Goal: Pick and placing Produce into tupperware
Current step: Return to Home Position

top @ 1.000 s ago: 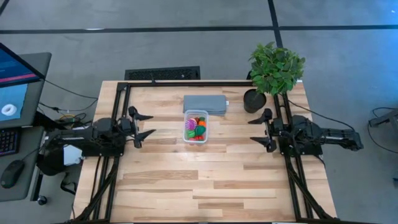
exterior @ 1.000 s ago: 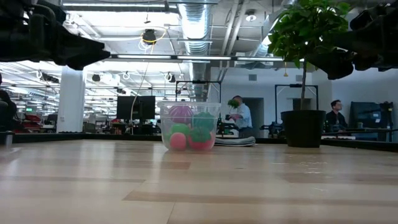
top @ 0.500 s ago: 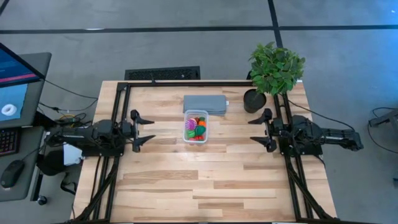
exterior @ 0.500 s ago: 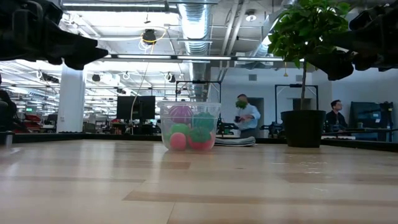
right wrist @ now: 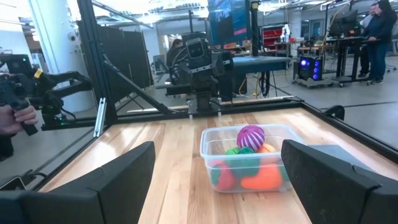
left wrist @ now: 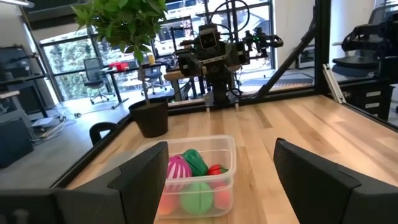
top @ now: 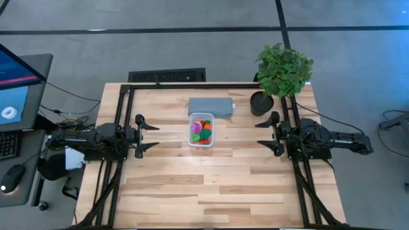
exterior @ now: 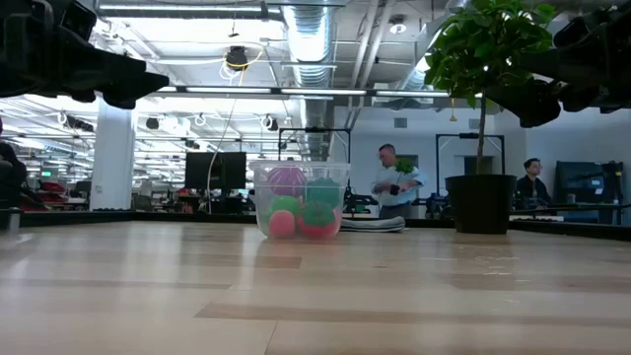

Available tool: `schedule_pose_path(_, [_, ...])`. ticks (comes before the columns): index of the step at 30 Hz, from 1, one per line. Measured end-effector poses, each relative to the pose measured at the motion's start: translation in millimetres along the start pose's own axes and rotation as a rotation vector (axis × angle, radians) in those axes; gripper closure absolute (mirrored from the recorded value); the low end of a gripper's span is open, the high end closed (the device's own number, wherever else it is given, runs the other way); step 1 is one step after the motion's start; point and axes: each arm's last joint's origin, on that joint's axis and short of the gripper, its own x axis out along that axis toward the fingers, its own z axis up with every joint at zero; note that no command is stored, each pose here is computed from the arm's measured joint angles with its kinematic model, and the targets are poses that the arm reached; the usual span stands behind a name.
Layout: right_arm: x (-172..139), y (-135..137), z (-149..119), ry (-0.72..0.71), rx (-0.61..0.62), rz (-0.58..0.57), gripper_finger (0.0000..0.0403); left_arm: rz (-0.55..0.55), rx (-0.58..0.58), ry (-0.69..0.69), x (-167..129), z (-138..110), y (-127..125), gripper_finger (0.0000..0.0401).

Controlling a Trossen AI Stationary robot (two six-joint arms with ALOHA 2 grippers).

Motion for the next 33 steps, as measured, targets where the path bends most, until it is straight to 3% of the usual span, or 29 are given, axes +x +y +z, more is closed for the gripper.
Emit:
schedule_pose_path(15, [0.0, 0.0, 0.0, 0.0, 0.0, 0.0, 0.003, 0.0, -0.015, 0.0, 0.0, 0.0, 0.0, 0.012])
schedule_pose_path(33, [0.0, 0.0, -0.1, 0.0, 0.035, 0.0, 0.003, 0.019, -0.148, -0.001, 0.0, 0.1, 0.6, 0.012])
